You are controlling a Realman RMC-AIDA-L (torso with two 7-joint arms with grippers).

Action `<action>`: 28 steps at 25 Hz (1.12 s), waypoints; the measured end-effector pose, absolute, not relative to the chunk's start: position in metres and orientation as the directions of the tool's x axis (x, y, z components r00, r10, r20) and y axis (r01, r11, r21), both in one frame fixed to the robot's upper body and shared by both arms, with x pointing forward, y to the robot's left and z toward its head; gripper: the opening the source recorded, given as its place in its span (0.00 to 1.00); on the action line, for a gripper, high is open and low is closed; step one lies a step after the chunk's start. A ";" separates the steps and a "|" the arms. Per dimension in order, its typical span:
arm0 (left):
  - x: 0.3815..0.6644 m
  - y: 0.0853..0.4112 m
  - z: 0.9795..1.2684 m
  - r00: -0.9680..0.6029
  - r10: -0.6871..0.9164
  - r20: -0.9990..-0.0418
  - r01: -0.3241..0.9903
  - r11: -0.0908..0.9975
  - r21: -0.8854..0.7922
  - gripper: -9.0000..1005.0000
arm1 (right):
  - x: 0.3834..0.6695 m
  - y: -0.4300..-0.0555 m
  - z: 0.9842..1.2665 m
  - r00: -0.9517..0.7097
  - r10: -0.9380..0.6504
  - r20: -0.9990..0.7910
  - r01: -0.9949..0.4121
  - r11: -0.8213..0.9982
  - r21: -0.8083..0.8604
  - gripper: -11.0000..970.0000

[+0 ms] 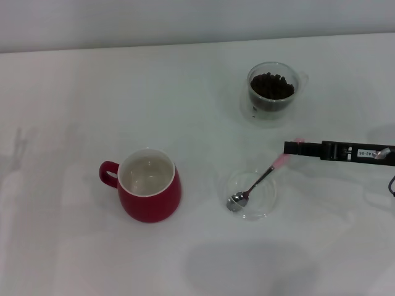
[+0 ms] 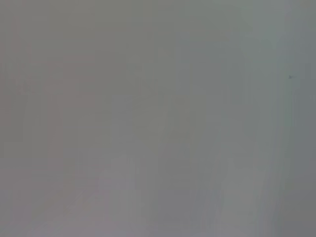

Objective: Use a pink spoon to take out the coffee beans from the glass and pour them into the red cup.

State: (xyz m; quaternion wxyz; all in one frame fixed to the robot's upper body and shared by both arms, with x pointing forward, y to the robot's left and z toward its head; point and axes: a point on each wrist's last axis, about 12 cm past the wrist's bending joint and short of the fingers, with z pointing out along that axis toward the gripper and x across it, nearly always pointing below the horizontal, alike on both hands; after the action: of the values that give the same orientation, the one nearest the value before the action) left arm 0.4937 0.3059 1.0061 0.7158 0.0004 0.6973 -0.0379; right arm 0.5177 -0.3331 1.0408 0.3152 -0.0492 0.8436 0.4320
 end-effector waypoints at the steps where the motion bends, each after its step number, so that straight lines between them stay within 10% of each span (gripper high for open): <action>1: 0.494 0.306 1.006 0.025 -0.054 -0.998 0.055 0.997 -0.052 0.80 | 0.518 -0.333 1.040 -0.798 0.186 -0.574 -0.352 0.629 0.693 0.30; 23: 0.494 0.304 1.007 0.031 -0.056 -0.998 0.067 0.996 -0.054 0.80 | 0.538 -0.354 1.043 -0.643 0.227 -0.732 -0.327 0.783 0.530 0.47; 28: 0.494 0.305 1.007 0.033 -0.058 -0.998 0.060 0.997 -0.056 0.80 | 0.534 -0.363 1.046 -0.462 0.283 -0.841 -0.336 0.822 0.461 0.67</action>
State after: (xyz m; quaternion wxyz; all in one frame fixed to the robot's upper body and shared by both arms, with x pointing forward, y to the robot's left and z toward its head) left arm 0.4938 0.3046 1.0071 0.7186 0.0007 0.6942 -0.0410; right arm 0.5338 -0.3629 1.0465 0.5183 -0.0165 0.8014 0.2981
